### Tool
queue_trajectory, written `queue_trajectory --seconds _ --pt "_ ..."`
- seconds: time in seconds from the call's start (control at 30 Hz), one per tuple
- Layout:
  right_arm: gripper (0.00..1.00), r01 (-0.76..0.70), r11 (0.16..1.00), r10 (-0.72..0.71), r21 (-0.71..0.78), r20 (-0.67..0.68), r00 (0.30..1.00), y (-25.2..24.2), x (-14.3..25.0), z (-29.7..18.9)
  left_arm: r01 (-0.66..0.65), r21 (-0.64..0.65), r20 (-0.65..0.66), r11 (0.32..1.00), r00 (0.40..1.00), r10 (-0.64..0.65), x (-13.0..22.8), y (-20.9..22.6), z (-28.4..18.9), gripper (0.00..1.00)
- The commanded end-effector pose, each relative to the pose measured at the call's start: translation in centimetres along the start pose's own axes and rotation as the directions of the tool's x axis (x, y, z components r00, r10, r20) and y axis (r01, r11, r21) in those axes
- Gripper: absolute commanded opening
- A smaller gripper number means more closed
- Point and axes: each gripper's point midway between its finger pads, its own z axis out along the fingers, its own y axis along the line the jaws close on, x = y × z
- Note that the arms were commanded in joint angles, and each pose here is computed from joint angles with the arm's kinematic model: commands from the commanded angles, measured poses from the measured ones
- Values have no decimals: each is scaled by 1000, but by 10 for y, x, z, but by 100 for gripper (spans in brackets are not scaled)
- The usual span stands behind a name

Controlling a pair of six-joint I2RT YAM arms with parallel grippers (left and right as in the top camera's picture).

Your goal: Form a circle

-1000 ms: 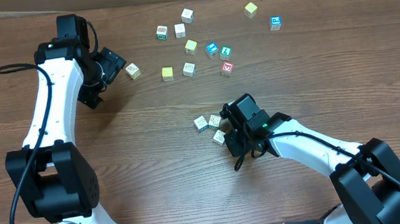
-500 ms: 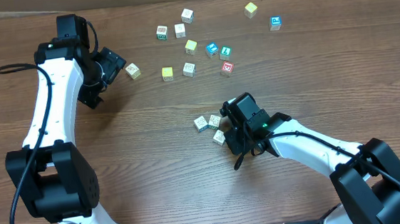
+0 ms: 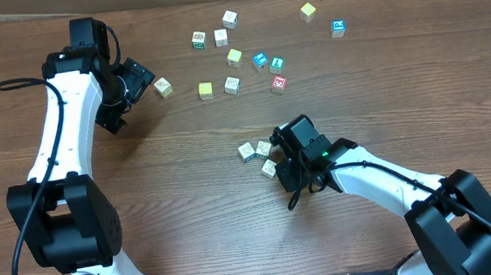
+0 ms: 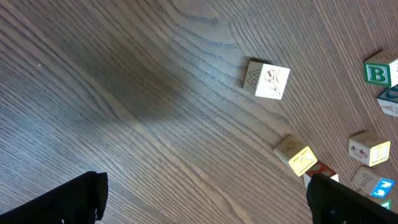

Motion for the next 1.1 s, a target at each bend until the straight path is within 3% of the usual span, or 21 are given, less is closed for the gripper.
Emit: queue_trajectory --seconds 0.0,0.8,1.07 --pt "4 34 999 -34 -10 1 999 2 0 2 -32 8 16 999 999 32 -1 -3 -5 100" --pt "4 44 999 -44 13 40 998 -1 -10 2 -32 9 16 999 999 32 -1 -3 -5 100" --pt "4 20 999 -22 -39 -54 998 7 13 2 -32 8 16 999 999 32 -1 -3 -5 100"
